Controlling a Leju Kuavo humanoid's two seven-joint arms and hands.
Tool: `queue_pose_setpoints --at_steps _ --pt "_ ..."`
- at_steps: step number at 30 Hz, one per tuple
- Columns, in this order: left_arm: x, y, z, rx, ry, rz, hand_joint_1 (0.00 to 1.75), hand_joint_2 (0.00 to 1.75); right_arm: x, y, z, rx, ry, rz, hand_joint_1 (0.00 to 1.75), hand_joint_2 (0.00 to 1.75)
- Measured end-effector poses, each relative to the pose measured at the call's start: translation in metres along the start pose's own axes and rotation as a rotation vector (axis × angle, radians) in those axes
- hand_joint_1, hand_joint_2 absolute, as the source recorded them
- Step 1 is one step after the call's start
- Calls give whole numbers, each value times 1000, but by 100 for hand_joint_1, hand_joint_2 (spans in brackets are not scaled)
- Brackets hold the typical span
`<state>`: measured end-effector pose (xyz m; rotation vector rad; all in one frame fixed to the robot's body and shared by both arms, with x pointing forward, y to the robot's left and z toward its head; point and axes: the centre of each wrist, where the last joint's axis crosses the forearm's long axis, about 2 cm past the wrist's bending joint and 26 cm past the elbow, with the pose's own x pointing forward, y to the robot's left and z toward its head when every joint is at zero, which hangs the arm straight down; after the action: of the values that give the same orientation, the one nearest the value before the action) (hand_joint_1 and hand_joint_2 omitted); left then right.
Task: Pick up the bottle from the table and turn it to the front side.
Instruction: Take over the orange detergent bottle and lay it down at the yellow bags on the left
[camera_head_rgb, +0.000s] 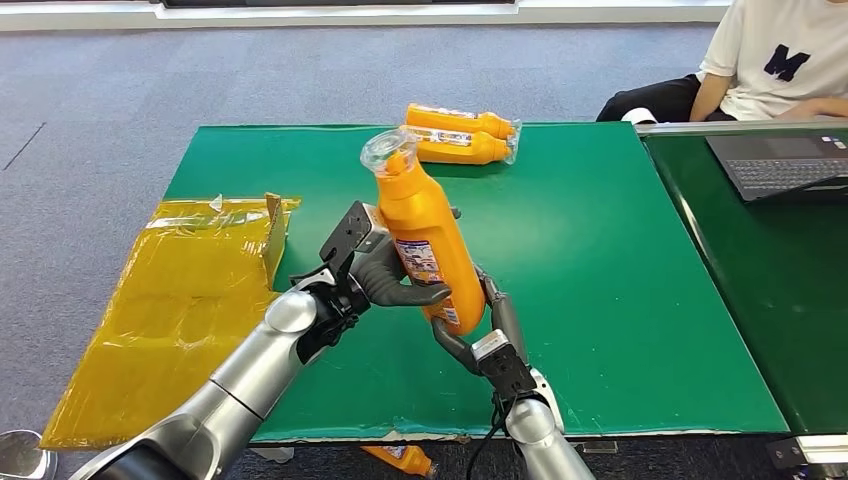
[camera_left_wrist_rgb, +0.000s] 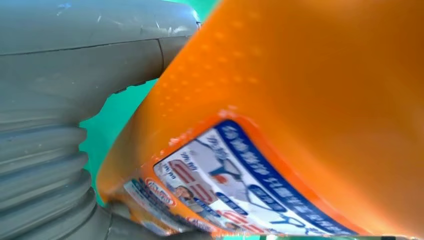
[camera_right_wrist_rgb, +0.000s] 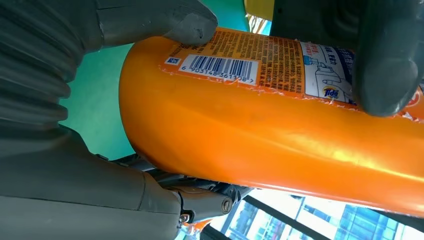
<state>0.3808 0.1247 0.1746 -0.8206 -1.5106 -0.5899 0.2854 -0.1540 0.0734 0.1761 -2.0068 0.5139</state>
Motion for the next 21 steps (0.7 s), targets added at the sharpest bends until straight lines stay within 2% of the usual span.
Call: queue_pose_setpoints --at_steps 21 --pt "5 -2 3 -5 -37 -36 175 175 1 3 -1 14 4 13 175 175"
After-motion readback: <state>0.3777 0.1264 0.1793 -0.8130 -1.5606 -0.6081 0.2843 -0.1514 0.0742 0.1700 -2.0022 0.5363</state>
